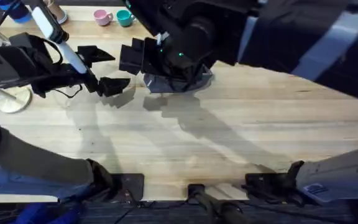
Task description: Unzip the bag, pick up the pens from the table one at a time and place them inside, then zip the bag closed.
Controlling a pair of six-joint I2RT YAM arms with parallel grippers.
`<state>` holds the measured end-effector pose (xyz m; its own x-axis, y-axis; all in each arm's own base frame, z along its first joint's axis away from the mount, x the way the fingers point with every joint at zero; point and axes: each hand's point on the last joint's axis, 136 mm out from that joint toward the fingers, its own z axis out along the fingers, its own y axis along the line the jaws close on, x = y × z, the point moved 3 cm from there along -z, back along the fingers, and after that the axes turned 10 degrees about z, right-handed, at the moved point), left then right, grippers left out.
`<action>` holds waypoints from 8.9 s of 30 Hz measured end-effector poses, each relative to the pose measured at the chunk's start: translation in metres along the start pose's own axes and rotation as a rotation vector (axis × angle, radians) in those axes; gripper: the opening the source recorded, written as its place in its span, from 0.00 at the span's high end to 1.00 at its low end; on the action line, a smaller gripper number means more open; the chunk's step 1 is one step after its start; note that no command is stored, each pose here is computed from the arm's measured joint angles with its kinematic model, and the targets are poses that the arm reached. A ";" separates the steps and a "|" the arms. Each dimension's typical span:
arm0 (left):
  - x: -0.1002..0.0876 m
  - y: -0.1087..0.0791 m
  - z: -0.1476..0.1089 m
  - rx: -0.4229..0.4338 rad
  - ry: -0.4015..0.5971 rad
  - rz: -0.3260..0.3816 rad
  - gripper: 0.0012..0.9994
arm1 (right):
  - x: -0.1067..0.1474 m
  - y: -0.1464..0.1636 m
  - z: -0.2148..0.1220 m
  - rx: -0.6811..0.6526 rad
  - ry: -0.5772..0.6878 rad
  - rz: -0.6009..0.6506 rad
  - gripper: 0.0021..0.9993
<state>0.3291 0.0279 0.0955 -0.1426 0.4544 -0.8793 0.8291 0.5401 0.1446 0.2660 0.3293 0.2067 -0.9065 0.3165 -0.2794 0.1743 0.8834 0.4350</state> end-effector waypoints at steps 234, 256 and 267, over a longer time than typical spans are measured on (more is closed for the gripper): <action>-0.102 -0.035 0.026 0.168 0.084 0.223 0.01 | -0.156 -0.137 -0.014 -0.344 0.279 -0.151 0.00; -0.137 -0.051 -0.021 0.156 0.243 0.190 0.01 | -0.122 -0.136 0.038 -0.498 0.275 -0.237 0.00; -0.137 -0.051 -0.021 0.156 0.243 0.190 0.01 | -0.104 -0.139 0.055 -0.544 0.291 -0.223 0.00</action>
<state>0.2949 -0.0469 0.2180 -0.0872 0.7022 -0.7066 0.9231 0.3236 0.2077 0.3572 0.1925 0.1279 -0.9788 -0.0274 -0.2031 -0.1796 0.5920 0.7857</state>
